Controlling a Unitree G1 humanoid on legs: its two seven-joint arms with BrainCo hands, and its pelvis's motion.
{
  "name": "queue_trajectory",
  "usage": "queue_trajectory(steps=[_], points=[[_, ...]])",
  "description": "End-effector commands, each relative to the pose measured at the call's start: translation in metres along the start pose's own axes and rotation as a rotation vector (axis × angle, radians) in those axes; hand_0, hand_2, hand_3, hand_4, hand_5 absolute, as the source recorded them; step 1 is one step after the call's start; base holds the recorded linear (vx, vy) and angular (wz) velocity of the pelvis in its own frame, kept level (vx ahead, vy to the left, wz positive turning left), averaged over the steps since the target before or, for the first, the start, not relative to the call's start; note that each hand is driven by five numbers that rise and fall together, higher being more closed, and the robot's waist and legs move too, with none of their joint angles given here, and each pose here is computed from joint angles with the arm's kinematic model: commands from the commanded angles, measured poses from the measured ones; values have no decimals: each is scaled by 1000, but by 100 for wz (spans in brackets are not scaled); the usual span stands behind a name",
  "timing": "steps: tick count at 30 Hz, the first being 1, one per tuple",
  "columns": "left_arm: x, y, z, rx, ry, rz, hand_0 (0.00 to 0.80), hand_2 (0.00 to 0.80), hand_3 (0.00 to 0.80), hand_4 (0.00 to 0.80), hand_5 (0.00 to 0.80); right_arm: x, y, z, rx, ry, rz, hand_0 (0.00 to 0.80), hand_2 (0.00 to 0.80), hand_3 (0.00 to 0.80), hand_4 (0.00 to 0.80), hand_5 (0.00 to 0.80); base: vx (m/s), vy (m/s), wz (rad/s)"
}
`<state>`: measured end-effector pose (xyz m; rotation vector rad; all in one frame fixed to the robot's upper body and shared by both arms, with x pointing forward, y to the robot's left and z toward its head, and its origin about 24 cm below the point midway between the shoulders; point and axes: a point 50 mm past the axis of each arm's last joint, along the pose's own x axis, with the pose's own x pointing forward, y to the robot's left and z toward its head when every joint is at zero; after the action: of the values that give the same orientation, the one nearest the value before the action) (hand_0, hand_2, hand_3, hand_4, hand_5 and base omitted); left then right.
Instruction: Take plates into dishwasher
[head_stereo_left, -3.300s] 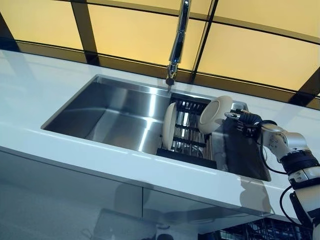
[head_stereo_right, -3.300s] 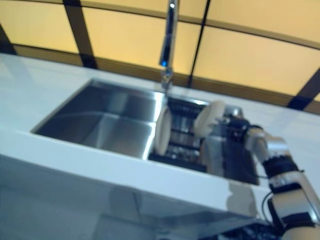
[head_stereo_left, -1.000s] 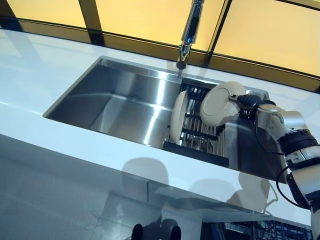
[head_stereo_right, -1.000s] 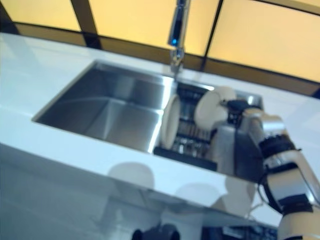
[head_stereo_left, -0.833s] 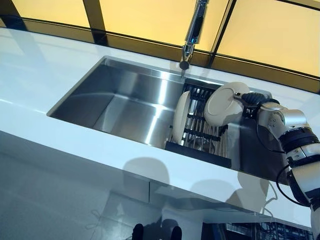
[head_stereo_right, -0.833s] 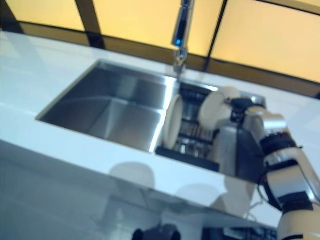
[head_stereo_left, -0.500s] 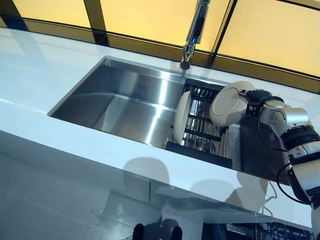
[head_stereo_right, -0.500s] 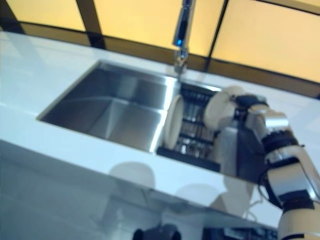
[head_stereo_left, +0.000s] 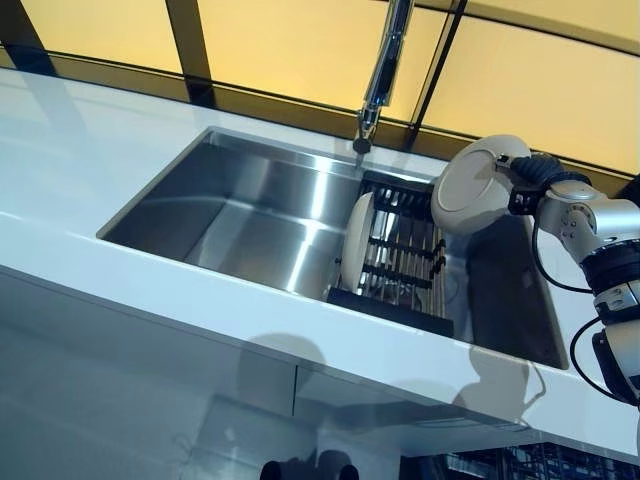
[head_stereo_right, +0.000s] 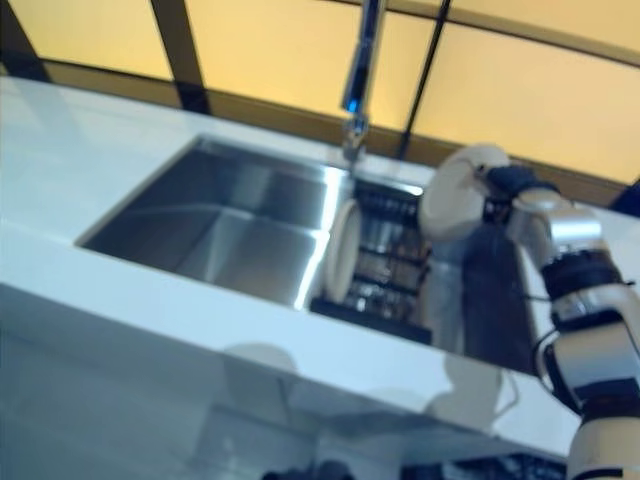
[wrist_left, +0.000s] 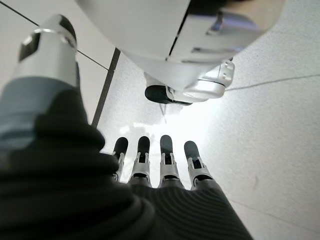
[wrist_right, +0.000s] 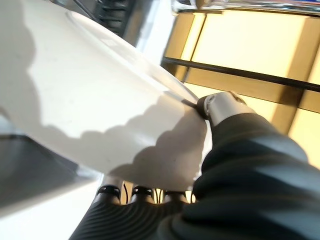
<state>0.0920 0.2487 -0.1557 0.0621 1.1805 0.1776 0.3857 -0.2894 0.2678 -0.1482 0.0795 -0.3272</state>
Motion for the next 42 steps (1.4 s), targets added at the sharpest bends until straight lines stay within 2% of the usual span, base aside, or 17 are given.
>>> queue_trajectory(steps=[1, 12, 23, 42], points=[[-2, 9, -16, 58, 75, 44, 0, 0, 0, 0, 0, -12, -13, 61, -48, -204, -39, 800, 800, 800, 800, 800, -5, 60, -5], [-1, 8, -12, 75, 82, 55, 0, 0, 0, 0, 0, -13, -22, 63, -29, -187, -35, 800, 800, 800, 800, 800, -6, 52, -11], [1, 13, 0, 100, 74, 74, 0, 0, 0, 0, 0, -16, -42, 62, -139, -159, -33, 800, 800, 800, 800, 800, -16, 38, -15], [1, 20, 8, 137, 77, 72, 0, 0, 0, 0, 0, -26, -93, 19, -277, -37, -11, 800, 800, 800, 800, 800, 6, -12, -13]])
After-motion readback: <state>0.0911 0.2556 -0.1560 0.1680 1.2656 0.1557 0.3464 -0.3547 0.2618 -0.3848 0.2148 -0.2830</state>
